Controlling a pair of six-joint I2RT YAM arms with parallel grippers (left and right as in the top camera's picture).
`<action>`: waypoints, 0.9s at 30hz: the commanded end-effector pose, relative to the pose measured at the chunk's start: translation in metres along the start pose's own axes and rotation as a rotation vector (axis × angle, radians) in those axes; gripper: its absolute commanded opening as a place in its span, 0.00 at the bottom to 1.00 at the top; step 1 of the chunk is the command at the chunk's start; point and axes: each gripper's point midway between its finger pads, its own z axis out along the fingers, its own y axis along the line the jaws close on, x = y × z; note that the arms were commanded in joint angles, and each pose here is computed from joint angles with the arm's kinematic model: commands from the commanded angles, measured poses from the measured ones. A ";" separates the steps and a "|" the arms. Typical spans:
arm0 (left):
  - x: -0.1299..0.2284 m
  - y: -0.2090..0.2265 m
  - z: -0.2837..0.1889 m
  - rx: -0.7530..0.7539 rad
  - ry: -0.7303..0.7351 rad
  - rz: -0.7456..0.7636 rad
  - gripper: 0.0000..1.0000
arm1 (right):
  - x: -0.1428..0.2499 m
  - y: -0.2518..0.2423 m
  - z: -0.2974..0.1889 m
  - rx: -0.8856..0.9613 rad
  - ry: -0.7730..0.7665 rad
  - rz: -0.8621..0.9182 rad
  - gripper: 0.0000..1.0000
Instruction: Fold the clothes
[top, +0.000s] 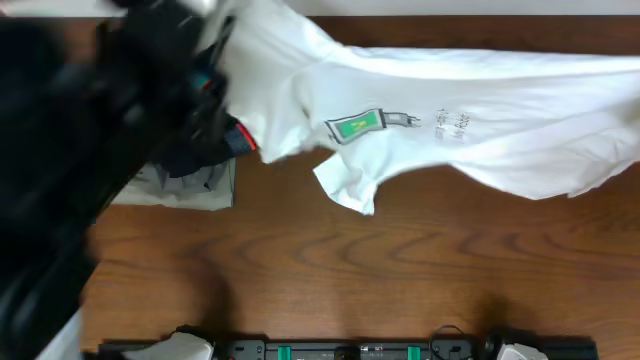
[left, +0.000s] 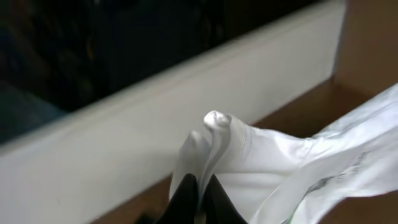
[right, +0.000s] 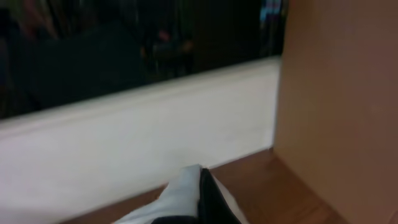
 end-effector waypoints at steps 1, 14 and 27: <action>-0.004 -0.028 -0.026 0.135 -0.028 0.019 0.06 | -0.015 -0.007 -0.018 0.034 -0.034 -0.011 0.01; 0.007 -0.024 -0.056 0.076 -0.004 0.078 0.06 | 0.003 -0.008 -0.040 0.020 0.066 -0.002 0.01; 0.078 -0.009 0.109 0.136 0.315 -0.011 0.06 | 0.046 0.013 0.038 -0.067 0.243 -0.067 0.01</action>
